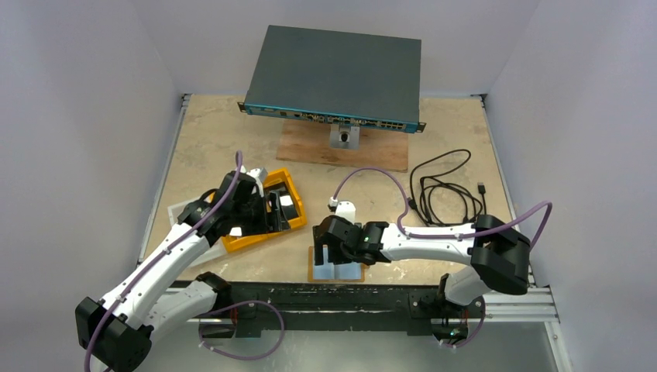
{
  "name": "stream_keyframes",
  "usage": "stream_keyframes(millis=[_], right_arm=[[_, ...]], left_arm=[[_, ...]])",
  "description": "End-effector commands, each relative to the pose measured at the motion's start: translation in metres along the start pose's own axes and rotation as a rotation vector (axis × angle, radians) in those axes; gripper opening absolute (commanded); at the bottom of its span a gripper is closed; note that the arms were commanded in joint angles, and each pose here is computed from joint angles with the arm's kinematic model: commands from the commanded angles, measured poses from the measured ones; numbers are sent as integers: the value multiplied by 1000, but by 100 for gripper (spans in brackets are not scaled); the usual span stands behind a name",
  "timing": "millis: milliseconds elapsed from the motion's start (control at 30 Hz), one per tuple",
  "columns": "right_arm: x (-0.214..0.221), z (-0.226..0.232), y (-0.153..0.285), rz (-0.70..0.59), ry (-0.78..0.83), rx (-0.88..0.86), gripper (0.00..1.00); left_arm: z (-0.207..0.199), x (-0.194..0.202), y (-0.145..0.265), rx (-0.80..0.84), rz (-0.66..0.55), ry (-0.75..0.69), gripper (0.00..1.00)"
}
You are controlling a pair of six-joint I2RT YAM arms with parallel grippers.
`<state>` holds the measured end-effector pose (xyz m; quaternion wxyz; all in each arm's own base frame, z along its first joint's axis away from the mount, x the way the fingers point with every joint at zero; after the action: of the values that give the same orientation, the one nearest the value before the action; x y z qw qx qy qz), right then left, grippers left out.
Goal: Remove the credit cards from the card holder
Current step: Close the card holder at the corner of the board.
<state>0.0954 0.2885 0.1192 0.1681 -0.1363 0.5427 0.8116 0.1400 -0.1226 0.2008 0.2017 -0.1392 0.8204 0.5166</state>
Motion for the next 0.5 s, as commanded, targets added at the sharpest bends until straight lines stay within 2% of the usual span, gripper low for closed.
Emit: stream_keyframes(millis=[0,167,367,467], right_arm=[[-5,14,2,-35,1,-14,82],[1,19,-4,-31,49,36,76],[9,18,-17,-7,86,108,63],[14,15,-24,14,95,129,61]], left_arm=[[-1,-3,-1,11,-33,-13,71],[1,-1,-2,4,-25,-9,71],[1,-1,-4,2,-22,-9,71],[1,-1,-5,8,-16,-7,71]])
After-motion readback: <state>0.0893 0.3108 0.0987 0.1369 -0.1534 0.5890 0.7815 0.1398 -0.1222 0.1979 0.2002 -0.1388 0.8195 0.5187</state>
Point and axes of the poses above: each gripper's point midway between its finger pads, its own y axis back along the fingers, its own z axis along the line the jaws close on, x = y × z, the point moved 8 cm from there along y, back along the fingers, and after that the axes turned 9 degrees about -y, right-handed, at the moved point
